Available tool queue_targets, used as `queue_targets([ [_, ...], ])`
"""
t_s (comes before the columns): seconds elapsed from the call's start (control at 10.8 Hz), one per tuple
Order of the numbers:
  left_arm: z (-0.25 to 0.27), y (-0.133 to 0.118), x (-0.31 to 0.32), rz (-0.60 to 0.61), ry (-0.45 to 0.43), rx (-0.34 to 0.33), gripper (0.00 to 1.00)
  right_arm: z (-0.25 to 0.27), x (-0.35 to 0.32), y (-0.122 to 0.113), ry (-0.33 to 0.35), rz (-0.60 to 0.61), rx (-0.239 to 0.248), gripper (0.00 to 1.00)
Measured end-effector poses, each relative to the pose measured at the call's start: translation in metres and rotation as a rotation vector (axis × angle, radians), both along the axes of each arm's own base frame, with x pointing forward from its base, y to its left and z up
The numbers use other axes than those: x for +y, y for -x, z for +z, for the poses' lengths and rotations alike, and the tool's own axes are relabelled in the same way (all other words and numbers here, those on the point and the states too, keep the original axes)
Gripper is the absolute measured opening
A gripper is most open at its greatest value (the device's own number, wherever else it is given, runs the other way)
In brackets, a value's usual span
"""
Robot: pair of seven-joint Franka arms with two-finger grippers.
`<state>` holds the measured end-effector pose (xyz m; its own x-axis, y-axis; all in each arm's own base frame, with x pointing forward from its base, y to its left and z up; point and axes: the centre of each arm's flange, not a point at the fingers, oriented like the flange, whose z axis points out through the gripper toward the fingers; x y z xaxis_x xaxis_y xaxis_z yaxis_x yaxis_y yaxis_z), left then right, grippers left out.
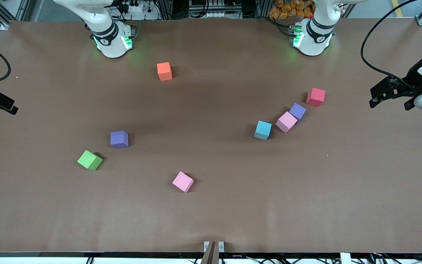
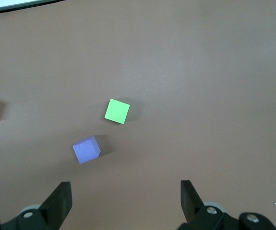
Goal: Arrange blocks into number 1
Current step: 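Grasp the cyan cube with the left gripper while the right gripper reaches purple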
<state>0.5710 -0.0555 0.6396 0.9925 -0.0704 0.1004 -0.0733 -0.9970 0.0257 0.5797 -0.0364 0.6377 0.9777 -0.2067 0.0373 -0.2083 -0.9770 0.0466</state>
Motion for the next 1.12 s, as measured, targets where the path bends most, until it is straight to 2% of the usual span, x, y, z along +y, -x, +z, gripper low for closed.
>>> queue_targets([
  [0.56, -0.010, -0.002, -0.003, 0.000, 0.007, 0.020, 1.00, 0.000, -0.004, -0.001, 0.001, -0.008, -0.006, 1.00],
  [0.84, -0.064, -0.022, -0.033, -0.027, 0.002, 0.113, 1.00, -0.004, -0.023, -0.003, 0.002, -0.042, -0.009, 1.00],
  [1.12, -0.137, -0.035, -0.090, -0.060, -0.017, 0.232, 1.00, -0.007, -0.032, -0.003, 0.002, -0.056, -0.004, 1.00],
])
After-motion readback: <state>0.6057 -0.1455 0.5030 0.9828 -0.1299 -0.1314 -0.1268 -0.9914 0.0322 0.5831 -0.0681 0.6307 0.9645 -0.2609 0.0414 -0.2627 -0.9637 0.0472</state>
